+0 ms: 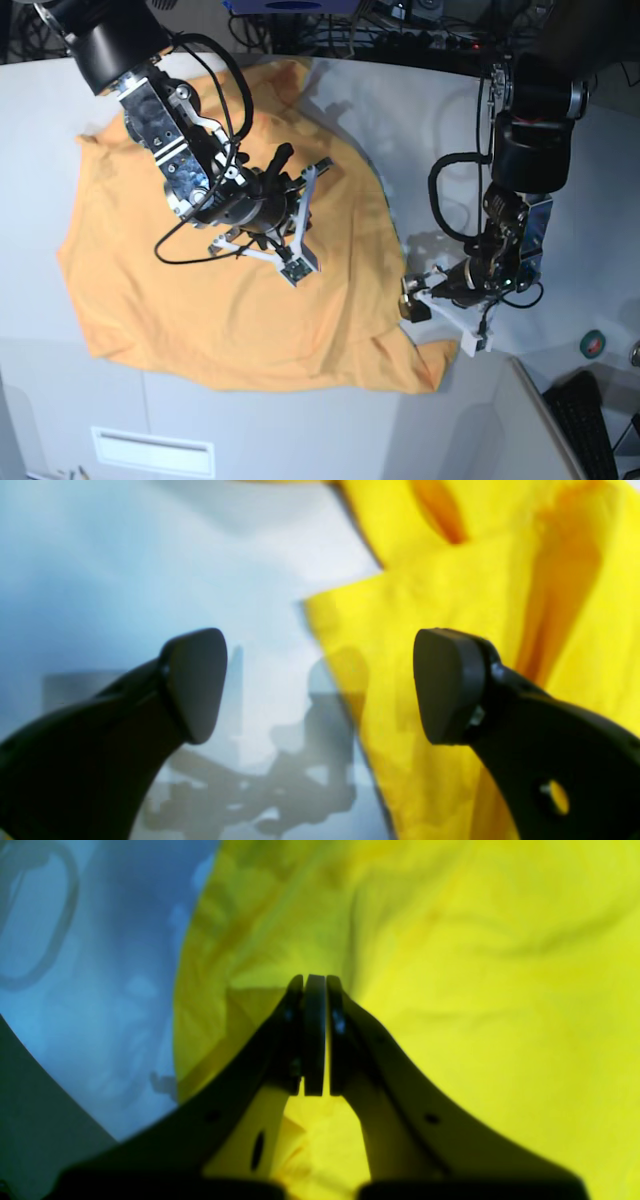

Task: Layout the t-shirt on the table in an organized manner, then fold the t-shirt properly
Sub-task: 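Grasp the shirt body with the right gripper and the hem with the left, then pull the shirt edges apart with both grippers to spread it flat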

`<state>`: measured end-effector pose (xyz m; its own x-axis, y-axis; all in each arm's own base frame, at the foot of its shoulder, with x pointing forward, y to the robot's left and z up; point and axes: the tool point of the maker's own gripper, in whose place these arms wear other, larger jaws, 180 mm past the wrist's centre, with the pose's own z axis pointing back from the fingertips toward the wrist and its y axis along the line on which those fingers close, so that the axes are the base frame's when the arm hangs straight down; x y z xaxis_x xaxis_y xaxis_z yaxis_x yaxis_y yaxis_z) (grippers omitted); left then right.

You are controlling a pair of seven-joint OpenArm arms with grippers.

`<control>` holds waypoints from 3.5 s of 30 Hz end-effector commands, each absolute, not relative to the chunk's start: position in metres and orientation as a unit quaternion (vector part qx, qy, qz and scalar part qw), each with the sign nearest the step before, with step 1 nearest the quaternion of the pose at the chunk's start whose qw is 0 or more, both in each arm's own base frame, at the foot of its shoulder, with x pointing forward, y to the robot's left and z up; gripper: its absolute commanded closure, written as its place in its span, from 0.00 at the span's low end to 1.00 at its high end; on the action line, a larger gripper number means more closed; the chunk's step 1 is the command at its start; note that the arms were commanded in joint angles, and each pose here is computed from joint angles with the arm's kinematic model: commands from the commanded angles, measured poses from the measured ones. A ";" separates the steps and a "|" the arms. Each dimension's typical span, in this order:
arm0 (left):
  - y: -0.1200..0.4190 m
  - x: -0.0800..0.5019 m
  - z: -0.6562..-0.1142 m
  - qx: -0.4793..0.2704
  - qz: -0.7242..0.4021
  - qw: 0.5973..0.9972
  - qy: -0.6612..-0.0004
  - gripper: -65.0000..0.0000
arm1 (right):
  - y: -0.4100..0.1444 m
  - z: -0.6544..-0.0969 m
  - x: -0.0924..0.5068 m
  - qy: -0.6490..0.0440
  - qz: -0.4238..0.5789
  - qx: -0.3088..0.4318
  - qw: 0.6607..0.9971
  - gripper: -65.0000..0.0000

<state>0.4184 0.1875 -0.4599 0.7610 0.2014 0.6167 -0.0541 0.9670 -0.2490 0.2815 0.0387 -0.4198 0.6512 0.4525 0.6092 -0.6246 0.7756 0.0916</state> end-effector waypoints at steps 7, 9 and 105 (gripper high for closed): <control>0.172 0.445 -0.455 -0.109 0.055 0.926 -0.356 0.15 | 0.036 -0.410 0.289 -0.311 0.300 0.149 0.889 1.00; 0.161 0.442 -0.462 -0.109 0.042 0.930 -0.349 0.15 | 0.036 -0.412 0.287 -0.308 0.300 0.149 0.890 1.00; 0.295 0.279 -0.428 0.028 0.141 0.871 -0.470 1.00 | -0.097 -0.454 0.167 -0.120 -0.241 0.192 0.944 1.00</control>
<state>0.2698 0.2899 -0.4418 0.5547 0.2421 0.7961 -0.2856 0.9540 -0.0911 0.1615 -0.0958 -0.4591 0.8587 -0.4992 0.1163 0.4177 0.8130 0.4057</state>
